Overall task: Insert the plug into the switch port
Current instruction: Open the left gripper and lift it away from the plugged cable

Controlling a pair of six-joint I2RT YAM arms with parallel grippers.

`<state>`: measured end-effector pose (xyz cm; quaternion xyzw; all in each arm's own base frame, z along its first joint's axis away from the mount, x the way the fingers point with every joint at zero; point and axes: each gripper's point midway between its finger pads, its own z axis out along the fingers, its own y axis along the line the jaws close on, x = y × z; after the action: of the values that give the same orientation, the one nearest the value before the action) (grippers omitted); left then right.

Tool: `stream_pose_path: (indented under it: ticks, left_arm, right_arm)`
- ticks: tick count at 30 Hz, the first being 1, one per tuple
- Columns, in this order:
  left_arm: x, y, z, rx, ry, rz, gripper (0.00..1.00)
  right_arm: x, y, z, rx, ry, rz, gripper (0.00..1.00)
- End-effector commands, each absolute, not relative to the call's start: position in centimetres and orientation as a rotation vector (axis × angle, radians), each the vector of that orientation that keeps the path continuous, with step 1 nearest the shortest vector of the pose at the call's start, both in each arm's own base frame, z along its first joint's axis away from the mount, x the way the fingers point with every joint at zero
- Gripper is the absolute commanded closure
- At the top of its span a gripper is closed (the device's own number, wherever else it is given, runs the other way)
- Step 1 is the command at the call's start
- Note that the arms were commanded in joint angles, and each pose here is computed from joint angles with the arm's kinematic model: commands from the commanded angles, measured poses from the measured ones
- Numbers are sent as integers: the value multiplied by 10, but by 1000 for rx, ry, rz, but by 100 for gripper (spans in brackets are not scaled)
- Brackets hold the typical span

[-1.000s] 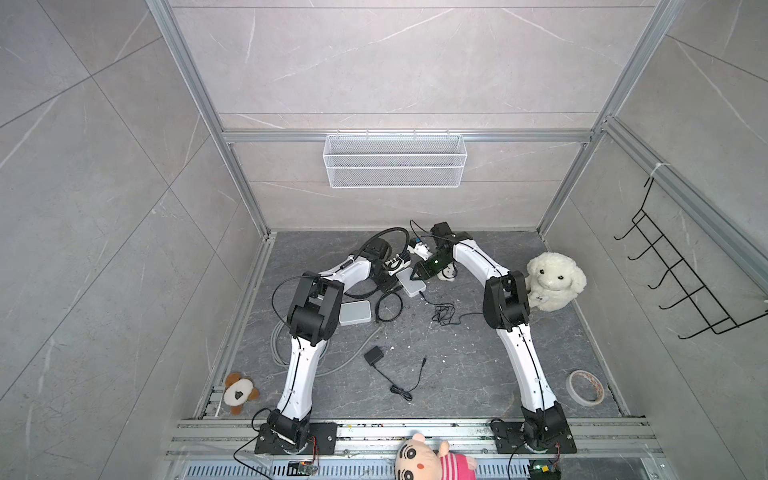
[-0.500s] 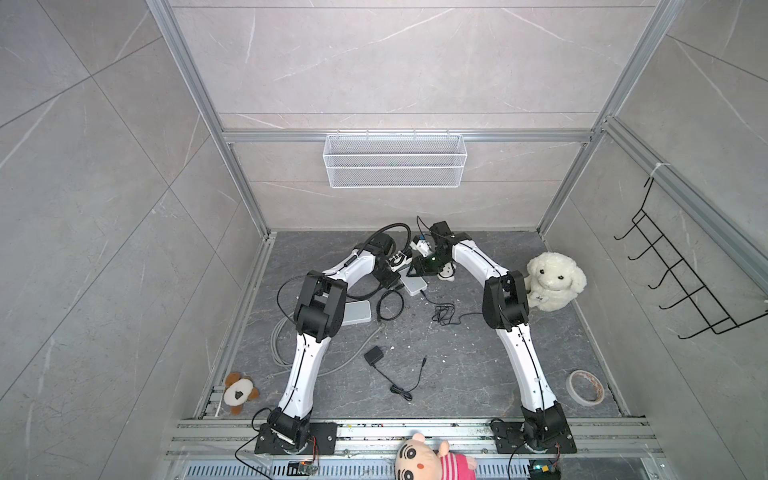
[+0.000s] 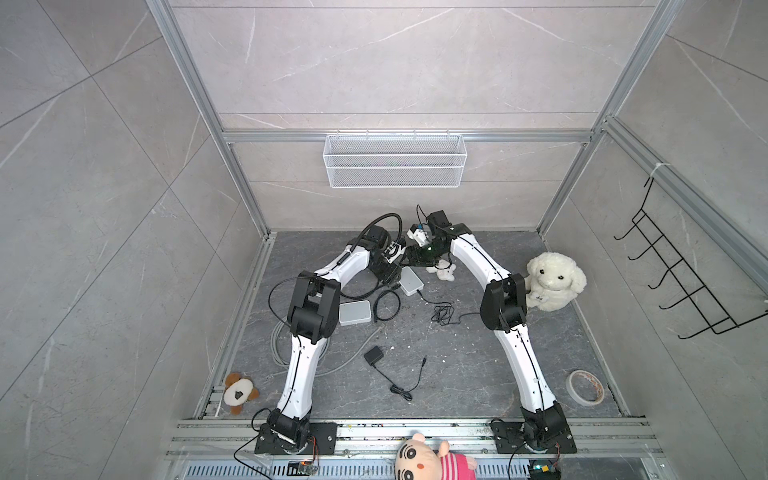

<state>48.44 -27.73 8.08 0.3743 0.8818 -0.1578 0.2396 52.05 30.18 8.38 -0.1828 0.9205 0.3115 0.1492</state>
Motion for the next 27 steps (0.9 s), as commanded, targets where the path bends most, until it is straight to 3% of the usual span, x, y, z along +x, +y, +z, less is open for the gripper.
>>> stream_pose_path:
  ticks: [1,7,13,16,27]
  left_arm:
    - [500,-269,154,826,2301,-462,30]
    - [513,-227,170,505,2308,-465,30]
    - [504,-214,152,312,2410,-481,30]
    - [499,-215,139,278,2444,-509,31]
    - [496,-198,136,312,2487,-397,32]
  right_arm:
    - [511,300,91,-556,2658,827,27]
    - [493,287,89,-632,2684,640,27]
    - [475,283,84,-705,2712,483,25]
    - [469,285,80,-751,2719,414,14]
    - [464,286,38,-801,2772,139,10]
